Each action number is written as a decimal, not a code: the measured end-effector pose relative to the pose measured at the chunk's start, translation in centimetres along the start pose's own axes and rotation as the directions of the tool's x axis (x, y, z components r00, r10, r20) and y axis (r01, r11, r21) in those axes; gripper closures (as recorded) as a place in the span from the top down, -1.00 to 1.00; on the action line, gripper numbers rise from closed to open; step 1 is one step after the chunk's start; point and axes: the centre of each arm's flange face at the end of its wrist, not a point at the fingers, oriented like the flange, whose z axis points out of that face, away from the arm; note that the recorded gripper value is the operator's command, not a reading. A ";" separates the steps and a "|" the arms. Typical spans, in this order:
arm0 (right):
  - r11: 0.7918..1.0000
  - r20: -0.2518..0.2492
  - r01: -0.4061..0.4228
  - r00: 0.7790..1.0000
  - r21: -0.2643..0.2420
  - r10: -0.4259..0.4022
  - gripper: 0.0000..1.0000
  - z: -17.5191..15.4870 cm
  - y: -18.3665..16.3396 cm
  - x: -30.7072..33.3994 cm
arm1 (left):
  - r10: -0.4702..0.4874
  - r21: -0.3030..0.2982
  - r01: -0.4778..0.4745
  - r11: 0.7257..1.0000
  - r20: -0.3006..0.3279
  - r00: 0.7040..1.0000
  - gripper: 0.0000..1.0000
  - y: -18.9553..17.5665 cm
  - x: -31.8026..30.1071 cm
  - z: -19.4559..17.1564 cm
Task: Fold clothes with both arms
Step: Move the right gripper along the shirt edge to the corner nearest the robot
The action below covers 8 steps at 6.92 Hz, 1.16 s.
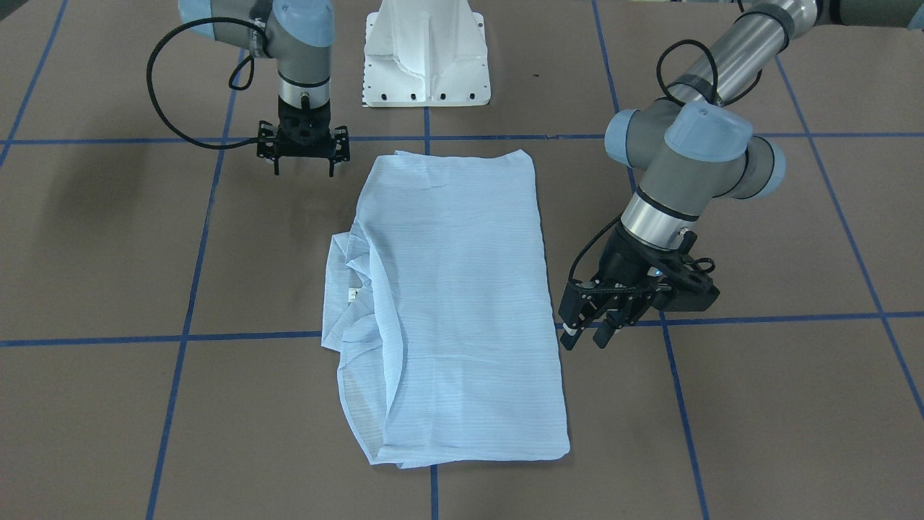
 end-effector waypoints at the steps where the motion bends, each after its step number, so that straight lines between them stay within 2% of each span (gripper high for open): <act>1: 0.999 0.013 -0.031 0.999 0.017 0.030 1.00 -0.7 -1.5 -0.1 | 0.000 0.000 0.000 1.000 0.000 1.000 0.28 0.0 0.0 0.0; 3: 0.995 0.026 -0.087 0.996 0.053 0.085 1.00 -1.5 -6.3 -2.8 | 0.000 0.000 0.000 1.000 0.000 1.000 0.28 0.0 0.0 0.0; 4: 0.985 0.045 -0.161 0.986 0.058 0.158 1.00 -2.0 -7.4 -4.1 | -0.001 0.000 0.001 1.000 0.001 1.000 0.28 0.0 0.0 -0.1; 5: 0.952 0.094 -0.303 0.950 0.047 0.298 1.00 -2.4 -7.1 -5.4 | -0.001 0.000 0.001 1.000 0.002 1.000 0.28 0.0 0.1 -0.3; 6: 0.873 0.165 -0.488 0.861 -0.001 0.481 0.99 -2.4 -5.5 -7.0 | -0.001 0.000 0.001 1.000 0.004 1.000 0.28 0.0 0.2 -0.5; 7: 0.751 0.194 -0.657 0.729 -0.073 0.657 0.98 -2.6 -3.8 -8.4 | -0.001 0.000 0.001 1.000 0.006 1.000 0.28 0.1 -0.1 -0.7; 8: 0.626 0.188 -0.770 0.601 -0.126 0.777 0.96 -2.9 -2.9 -9.2 | 0.000 0.000 0.000 1.000 0.010 1.000 0.28 0.2 -0.6 -0.9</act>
